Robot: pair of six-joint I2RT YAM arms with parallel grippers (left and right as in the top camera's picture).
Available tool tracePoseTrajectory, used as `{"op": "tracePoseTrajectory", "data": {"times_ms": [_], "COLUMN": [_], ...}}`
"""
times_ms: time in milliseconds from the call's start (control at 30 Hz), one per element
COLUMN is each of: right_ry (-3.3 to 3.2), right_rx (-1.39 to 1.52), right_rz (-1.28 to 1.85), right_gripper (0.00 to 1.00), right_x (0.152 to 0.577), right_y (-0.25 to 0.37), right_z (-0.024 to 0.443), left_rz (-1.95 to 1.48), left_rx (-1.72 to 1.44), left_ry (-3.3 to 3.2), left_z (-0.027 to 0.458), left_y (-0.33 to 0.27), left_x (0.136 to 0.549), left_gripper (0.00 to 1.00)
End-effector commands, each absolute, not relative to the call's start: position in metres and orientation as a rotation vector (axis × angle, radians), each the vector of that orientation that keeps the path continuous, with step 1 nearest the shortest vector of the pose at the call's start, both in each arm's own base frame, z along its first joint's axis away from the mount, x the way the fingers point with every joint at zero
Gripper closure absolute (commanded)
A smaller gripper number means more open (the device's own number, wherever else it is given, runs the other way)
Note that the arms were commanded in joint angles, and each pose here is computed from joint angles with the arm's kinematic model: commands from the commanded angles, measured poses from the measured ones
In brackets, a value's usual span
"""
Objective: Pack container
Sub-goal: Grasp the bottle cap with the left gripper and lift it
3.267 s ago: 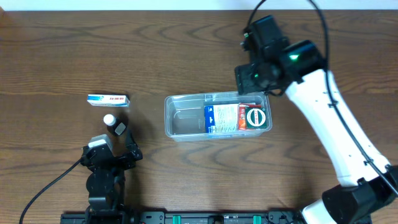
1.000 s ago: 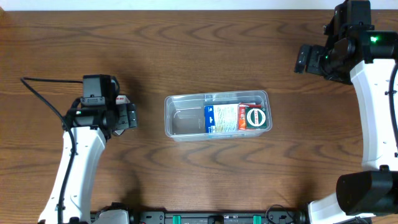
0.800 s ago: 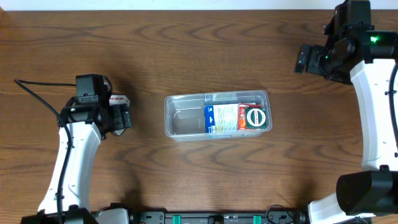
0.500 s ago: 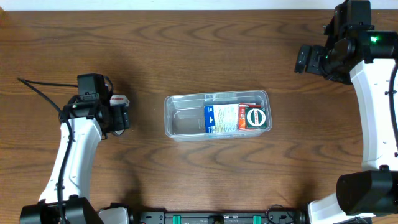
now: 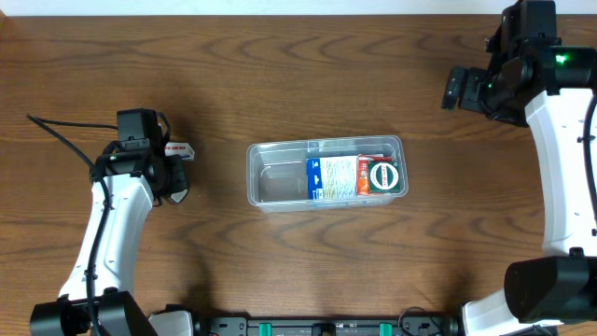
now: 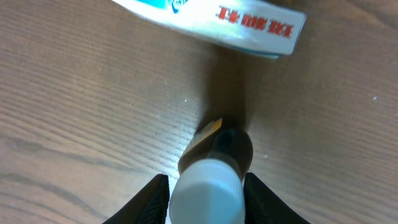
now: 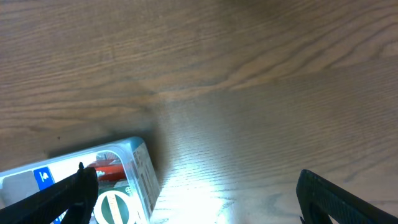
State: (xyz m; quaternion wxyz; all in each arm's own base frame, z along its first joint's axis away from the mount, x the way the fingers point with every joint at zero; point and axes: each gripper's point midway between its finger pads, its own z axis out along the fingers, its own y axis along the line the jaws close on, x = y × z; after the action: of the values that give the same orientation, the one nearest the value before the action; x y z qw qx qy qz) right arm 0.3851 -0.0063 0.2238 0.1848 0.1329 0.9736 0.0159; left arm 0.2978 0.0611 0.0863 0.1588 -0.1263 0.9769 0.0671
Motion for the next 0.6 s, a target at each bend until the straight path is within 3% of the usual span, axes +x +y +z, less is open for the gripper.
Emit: {"op": "tracePoseTrajectory", "data": {"times_ms": [0, 367, 567], "right_ry": [2.741, 2.741, 2.741], "right_rx": [0.370, 0.370, 0.370], "right_rz": [0.048, 0.048, 0.048], "right_gripper": [0.01, 0.01, 0.01], "right_x": [0.386, 0.386, 0.386], "right_y": [-0.007, -0.007, -0.007], "right_z": [0.225, 0.225, 0.225], "left_rz": [0.162, 0.160, 0.159], "left_rx": [-0.373, -0.377, -0.395], "left_ry": [2.773, 2.772, 2.790], "left_z": [0.088, 0.085, 0.079], "left_y": [0.060, 0.059, 0.058], "left_x": [0.304, 0.304, 0.298], "left_gripper": [0.61, 0.60, 0.54]}}
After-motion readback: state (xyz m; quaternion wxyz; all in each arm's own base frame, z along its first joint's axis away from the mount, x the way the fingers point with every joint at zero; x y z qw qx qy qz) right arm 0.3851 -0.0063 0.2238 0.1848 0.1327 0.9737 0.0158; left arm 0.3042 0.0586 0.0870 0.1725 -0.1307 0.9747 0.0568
